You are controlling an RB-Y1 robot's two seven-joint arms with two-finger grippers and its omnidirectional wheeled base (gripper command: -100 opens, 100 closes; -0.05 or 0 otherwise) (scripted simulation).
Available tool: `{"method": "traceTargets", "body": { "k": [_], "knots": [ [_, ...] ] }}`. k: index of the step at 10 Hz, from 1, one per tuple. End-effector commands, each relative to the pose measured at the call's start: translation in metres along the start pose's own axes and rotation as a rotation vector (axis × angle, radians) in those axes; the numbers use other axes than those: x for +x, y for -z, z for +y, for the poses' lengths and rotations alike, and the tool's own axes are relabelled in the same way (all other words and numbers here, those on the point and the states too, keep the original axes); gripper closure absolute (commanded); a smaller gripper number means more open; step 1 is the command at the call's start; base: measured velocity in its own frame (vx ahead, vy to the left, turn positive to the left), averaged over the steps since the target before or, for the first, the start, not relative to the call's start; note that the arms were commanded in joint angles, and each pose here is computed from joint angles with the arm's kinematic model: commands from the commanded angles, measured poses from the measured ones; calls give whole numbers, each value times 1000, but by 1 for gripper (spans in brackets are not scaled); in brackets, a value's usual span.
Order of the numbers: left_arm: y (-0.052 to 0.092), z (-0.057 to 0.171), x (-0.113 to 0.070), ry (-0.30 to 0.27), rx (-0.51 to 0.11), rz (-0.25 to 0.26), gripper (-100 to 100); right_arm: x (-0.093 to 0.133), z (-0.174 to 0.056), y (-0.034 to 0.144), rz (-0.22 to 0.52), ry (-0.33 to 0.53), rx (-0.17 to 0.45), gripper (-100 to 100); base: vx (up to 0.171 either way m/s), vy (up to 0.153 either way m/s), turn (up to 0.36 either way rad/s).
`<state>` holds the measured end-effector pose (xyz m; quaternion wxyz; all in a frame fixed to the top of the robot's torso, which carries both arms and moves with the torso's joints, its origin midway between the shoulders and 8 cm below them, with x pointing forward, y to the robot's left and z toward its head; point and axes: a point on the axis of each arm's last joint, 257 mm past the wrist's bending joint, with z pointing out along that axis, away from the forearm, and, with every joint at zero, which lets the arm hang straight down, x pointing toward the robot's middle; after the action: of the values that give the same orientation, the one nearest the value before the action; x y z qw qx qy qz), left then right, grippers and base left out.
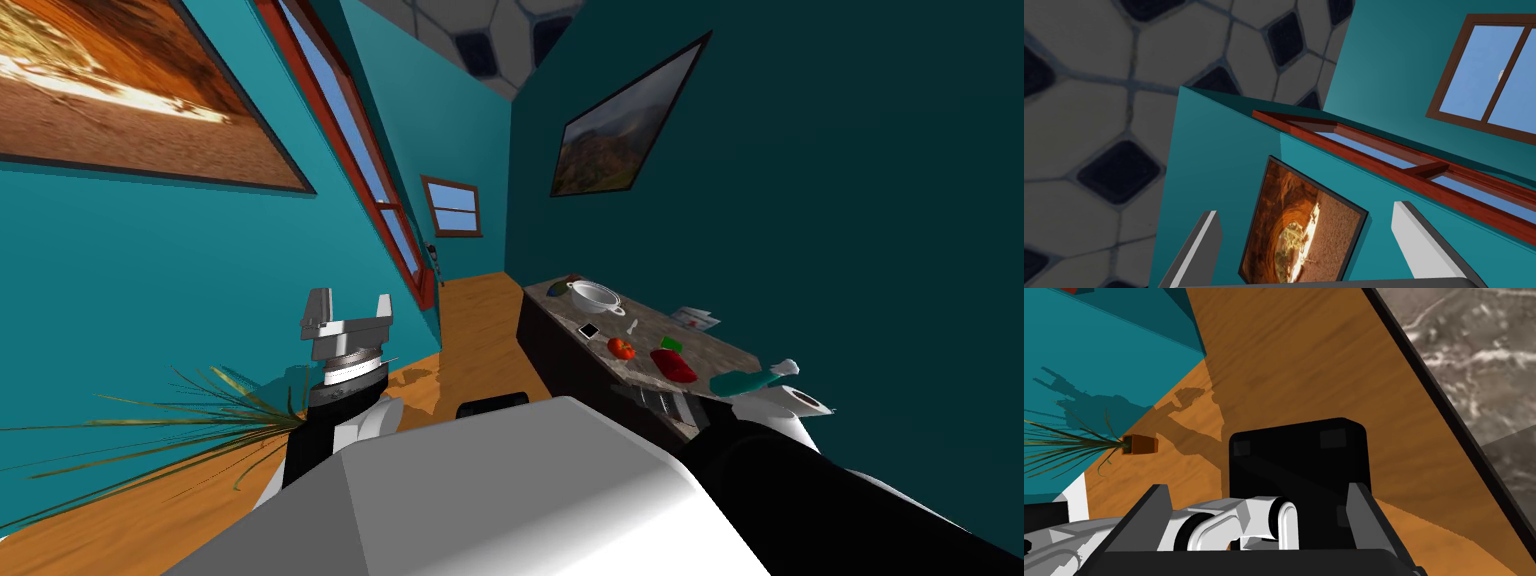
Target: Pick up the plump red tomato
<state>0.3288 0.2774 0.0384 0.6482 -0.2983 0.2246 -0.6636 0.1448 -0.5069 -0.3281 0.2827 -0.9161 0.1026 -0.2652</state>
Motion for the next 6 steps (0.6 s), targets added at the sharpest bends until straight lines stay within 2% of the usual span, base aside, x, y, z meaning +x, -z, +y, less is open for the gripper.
{"method": "traceTargets", "body": {
  "k": [1, 4, 5, 6],
  "knots": [
    [0, 0, 0, 0, 0, 0, 0, 6, -5, 3, 38, -37, 20, -100, 36, -123, 22],
    [0, 0, 0, 0, 0, 0, 0, 14, -13, 17, 137, -148, 54, -100, 66, -118, 19],
    [0, 0, 0, 0, 0, 0, 0, 13, -13, 23, 174, -199, 60, -100, 121, -206, 41],
    [0, 0, 0, 0, 0, 0, 0, 10, -12, 30, 208, -249, 62, -100, 116, -281, 45]
  ]
}}
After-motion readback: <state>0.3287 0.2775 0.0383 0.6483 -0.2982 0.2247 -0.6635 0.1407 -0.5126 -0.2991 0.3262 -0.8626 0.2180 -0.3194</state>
